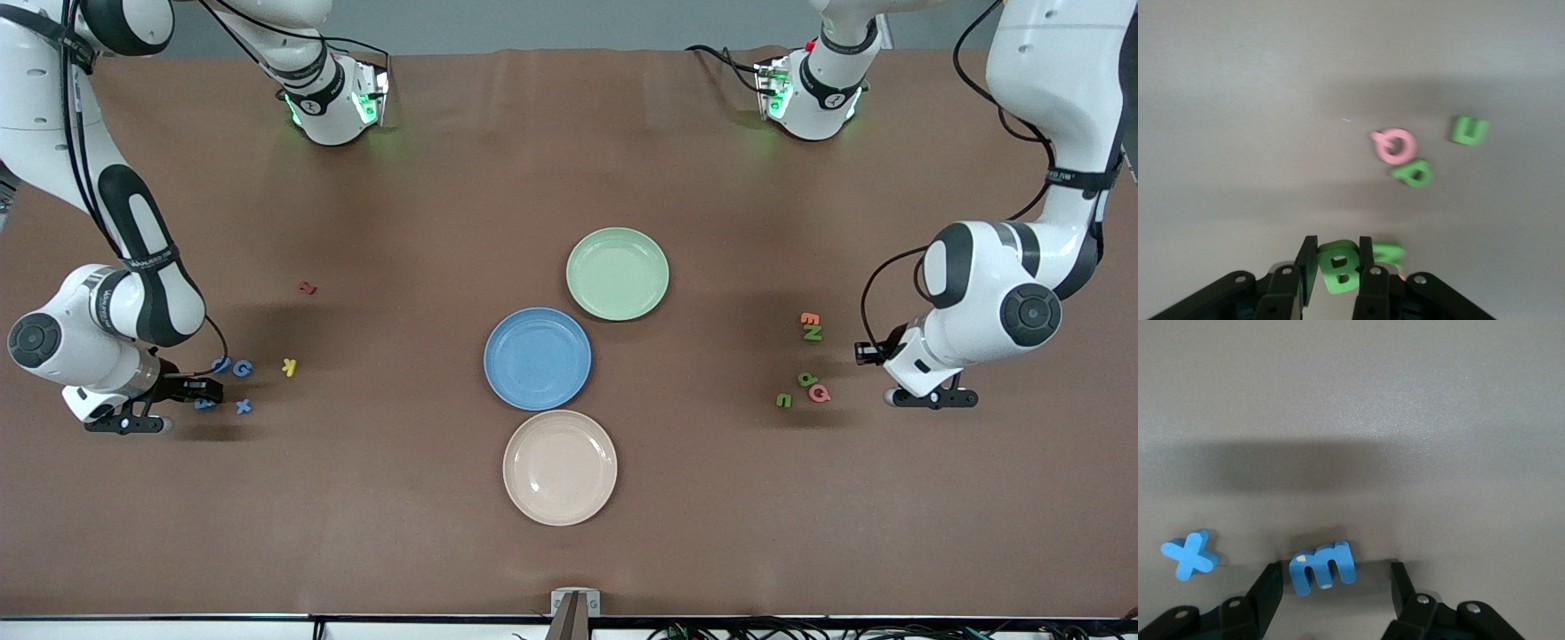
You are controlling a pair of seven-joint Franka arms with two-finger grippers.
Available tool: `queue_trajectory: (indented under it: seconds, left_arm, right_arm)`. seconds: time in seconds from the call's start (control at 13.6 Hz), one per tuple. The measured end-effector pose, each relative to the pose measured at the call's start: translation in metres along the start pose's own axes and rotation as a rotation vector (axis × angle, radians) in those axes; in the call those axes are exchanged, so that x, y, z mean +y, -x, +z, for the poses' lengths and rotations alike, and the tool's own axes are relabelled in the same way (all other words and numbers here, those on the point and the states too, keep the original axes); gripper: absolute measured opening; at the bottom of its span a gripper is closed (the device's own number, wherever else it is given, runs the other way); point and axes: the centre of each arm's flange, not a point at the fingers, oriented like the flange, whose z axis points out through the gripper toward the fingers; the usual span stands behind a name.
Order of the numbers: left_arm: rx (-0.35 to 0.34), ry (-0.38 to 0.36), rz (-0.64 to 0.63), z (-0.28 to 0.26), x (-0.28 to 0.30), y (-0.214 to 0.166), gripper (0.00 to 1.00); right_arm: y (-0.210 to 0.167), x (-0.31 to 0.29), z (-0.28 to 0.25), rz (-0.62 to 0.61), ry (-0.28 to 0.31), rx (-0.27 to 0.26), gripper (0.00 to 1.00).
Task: Sort letters by color into matching plates
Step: 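Carry the B to the green plate while the right gripper carries m to blue plate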
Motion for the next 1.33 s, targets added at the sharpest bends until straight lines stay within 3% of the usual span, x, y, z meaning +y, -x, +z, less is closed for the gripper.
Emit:
queue_trajectory:
  seconds: [0.15,0.29,0.37,0.44,0.52,0.96,1.18,1.33]
  left_arm:
    - [-0.014,0.012,-0.034,-0.013,0.052,0.012,0.29]
    - [-0.032,0.026,-0.094,-0.014,0.113,0.027,0.29]
    - [-0.04,0.031,-0.126,-0.012,0.144,0.037,0.29]
    - [-0.049,0.031,-0.154,-0.01,0.17,0.048,0.29]
    - [-0.056,0.027,-0.181,-0.007,0.195,0.058,0.29]
    - [-0.052,0.054,-0.36,0.062,0.339,0.127,0.29]
    - [-0.082,0.063,-0.397,0.107,0.375,0.153,0.29]
    - [-0.097,0.053,-0.423,0.117,0.383,0.161,0.29]
  right_arm:
    - [-0.001,-0.001,0.0,-0.002,0.0,0.002,0.7]
    - [-0.003,-0.003,-0.002,-0.005,-0.001,0.008,0.54]
    - [-0.003,-0.002,-0.002,-0.005,-0.001,0.008,0.54]
    - [-0.004,-0.003,-0.003,-0.006,-0.002,0.009,0.44]
    - [-0.005,-0.002,-0.006,-0.006,0.0,0.012,0.41]
    - [-0.013,-0.004,-0.011,-0.011,0.004,0.032,0.41]
    - [-0.032,-0.027,-0.039,-0.048,0.008,0.059,0.41]
    - [-0.04,-0.066,-0.069,-0.047,0.003,0.036,0.41]
